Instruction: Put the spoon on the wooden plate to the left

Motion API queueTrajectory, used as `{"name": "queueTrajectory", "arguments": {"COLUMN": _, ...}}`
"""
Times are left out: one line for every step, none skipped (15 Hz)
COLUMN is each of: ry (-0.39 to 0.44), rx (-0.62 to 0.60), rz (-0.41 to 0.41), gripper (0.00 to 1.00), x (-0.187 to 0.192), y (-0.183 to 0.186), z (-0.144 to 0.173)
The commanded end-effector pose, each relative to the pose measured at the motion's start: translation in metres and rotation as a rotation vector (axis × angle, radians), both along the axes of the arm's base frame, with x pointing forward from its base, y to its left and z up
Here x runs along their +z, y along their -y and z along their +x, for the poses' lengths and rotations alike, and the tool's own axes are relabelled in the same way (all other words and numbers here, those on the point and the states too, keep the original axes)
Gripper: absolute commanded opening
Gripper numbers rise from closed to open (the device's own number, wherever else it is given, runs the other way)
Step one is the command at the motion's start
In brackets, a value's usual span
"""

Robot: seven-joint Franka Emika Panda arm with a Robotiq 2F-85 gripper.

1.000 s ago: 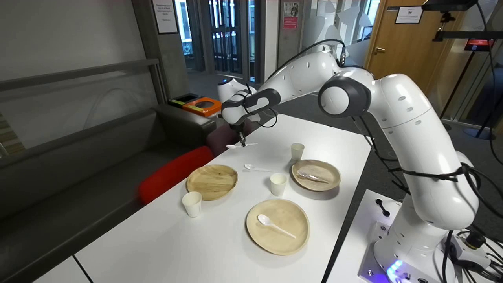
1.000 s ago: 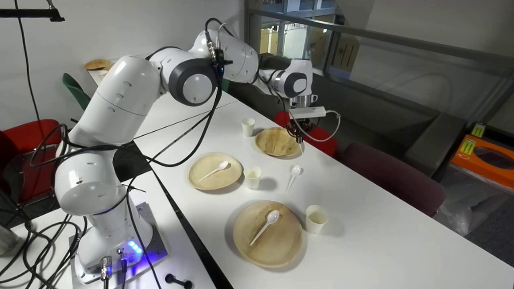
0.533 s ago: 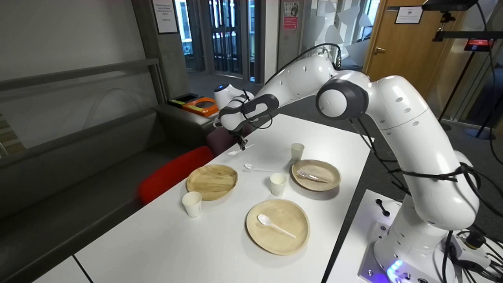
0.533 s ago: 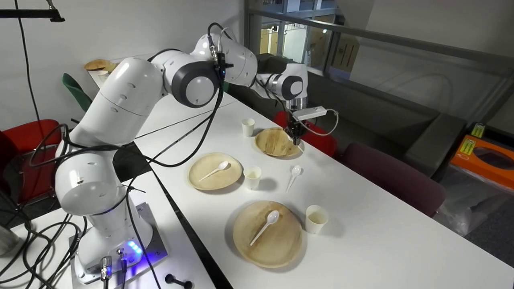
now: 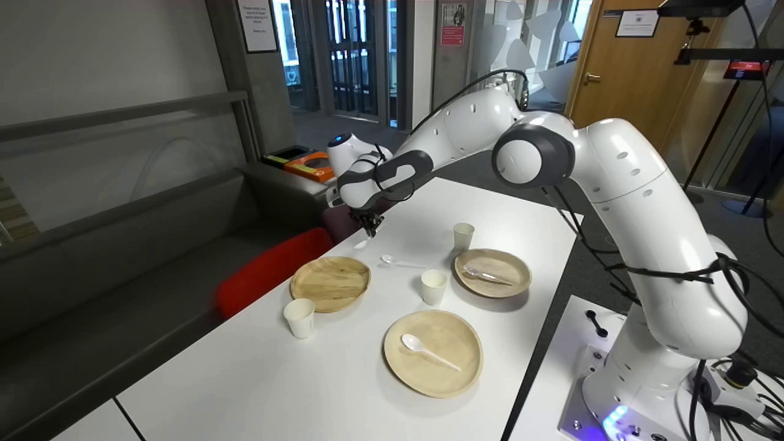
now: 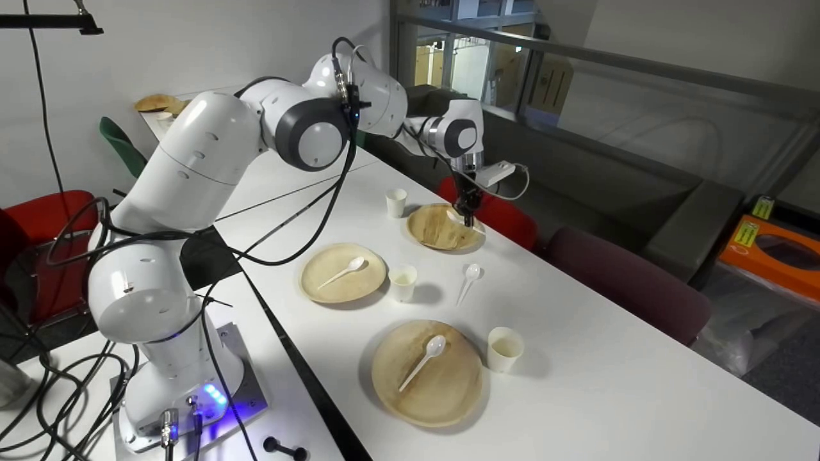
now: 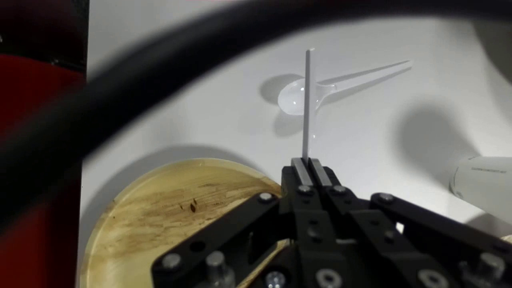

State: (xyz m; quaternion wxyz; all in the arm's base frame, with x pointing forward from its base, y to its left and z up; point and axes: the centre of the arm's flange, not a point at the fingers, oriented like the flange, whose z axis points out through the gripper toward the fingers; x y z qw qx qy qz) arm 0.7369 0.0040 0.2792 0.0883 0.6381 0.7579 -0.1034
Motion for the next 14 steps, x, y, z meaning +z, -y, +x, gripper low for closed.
{"name": "queueTrajectory", "arguments": {"ry": -0.013, "rx": 0.197, "rz": 0.017, "gripper": 0.01, "x": 0.004, "y": -0.003, "z": 0.001}}
{"name": "queueTrajectory", "arguments": {"ry": -0.022, "rx": 0.233, "rz": 0.019, "gripper": 0.01, "x": 0.003, "y": -0.006, "z": 0.002}}
{"name": "queueTrajectory", "arguments": {"ry": -0.028, "rx": 0.264, "rz": 0.019, "gripper": 0.01, "x": 0.002, "y": -0.008, "z": 0.003}}
{"name": "queueTrajectory", "arguments": {"ry": -0.035, "rx": 0.290, "rz": 0.019, "gripper": 0.01, "x": 0.001, "y": -0.009, "z": 0.003}}
{"name": "queueTrajectory", "arguments": {"ry": -0.043, "rx": 0.312, "rz": 0.019, "gripper": 0.01, "x": -0.001, "y": -0.010, "z": 0.004}}
{"name": "queueTrajectory", "arguments": {"ry": -0.051, "rx": 0.333, "rz": 0.018, "gripper": 0.01, "x": -0.003, "y": -0.011, "z": 0.004}}
{"name": "queueTrajectory", "arguments": {"ry": -0.056, "rx": 0.353, "rz": 0.016, "gripper": 0.01, "x": -0.006, "y": -0.011, "z": 0.003}}
{"name": "queueTrajectory", "arguments": {"ry": -0.062, "rx": 0.369, "rz": 0.015, "gripper": 0.01, "x": -0.007, "y": -0.011, "z": 0.003}}
{"name": "queueTrajectory", "arguments": {"ry": -0.065, "rx": 0.383, "rz": 0.014, "gripper": 0.01, "x": -0.009, "y": -0.011, "z": 0.002}}
{"name": "queueTrajectory", "arguments": {"ry": -0.067, "rx": 0.396, "rz": 0.012, "gripper": 0.01, "x": -0.009, "y": -0.012, "z": 0.002}}
{"name": "queueTrajectory", "arguments": {"ry": -0.069, "rx": 0.405, "rz": 0.011, "gripper": 0.01, "x": -0.009, "y": -0.012, "z": 0.001}}
{"name": "queueTrajectory", "arguments": {"ry": -0.072, "rx": 0.411, "rz": 0.009, "gripper": 0.01, "x": -0.008, "y": -0.012, "z": 0.001}}
{"name": "queueTrajectory", "arguments": {"ry": -0.072, "rx": 0.416, "rz": 0.008, "gripper": 0.01, "x": -0.008, "y": -0.012, "z": 0.001}}
{"name": "queueTrajectory", "arguments": {"ry": -0.072, "rx": 0.418, "rz": 0.008, "gripper": 0.01, "x": -0.007, "y": -0.012, "z": 0.001}}
